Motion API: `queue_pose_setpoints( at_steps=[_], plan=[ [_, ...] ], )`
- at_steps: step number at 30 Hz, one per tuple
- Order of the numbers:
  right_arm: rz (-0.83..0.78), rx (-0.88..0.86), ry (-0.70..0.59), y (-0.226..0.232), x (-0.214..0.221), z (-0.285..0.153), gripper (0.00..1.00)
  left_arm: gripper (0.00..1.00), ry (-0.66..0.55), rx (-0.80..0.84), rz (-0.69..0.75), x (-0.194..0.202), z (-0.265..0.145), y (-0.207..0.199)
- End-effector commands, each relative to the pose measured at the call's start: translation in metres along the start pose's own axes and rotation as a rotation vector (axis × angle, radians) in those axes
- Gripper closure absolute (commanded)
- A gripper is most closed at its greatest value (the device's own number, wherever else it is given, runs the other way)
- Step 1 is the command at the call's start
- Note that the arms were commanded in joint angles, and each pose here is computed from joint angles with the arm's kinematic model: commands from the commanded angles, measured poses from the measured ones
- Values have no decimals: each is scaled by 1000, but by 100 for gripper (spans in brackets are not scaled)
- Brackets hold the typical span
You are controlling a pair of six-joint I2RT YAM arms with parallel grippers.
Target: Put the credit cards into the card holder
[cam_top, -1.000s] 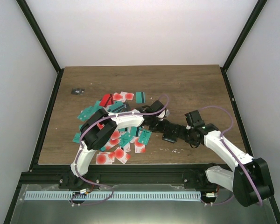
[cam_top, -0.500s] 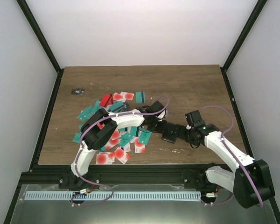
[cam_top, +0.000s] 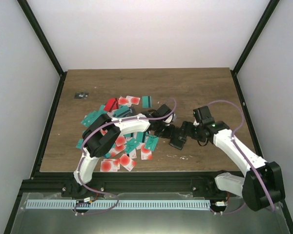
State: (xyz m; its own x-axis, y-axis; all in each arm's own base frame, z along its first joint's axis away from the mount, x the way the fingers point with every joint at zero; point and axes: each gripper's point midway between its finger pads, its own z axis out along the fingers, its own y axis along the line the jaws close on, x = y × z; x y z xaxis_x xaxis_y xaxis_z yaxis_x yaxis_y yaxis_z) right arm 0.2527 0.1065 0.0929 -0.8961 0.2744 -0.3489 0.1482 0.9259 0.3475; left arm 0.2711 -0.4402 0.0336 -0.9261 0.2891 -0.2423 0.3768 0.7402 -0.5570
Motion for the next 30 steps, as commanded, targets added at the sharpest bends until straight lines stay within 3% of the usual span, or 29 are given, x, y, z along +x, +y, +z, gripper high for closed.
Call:
queue_pose_setpoints(
  at_steps=[1, 14, 30],
  plan=[
    [-29, 10, -10, 11, -20, -8, 15, 96, -42, -22, 28, -13, -31, -17],
    [83, -9, 94, 26, -18, 4, 22, 96, -107, -33, 104, -33, -91, -50],
    [186, 5, 149, 9, 13, 15, 29, 96, -127, 6, 169, -36, -117, -69]
  ],
)
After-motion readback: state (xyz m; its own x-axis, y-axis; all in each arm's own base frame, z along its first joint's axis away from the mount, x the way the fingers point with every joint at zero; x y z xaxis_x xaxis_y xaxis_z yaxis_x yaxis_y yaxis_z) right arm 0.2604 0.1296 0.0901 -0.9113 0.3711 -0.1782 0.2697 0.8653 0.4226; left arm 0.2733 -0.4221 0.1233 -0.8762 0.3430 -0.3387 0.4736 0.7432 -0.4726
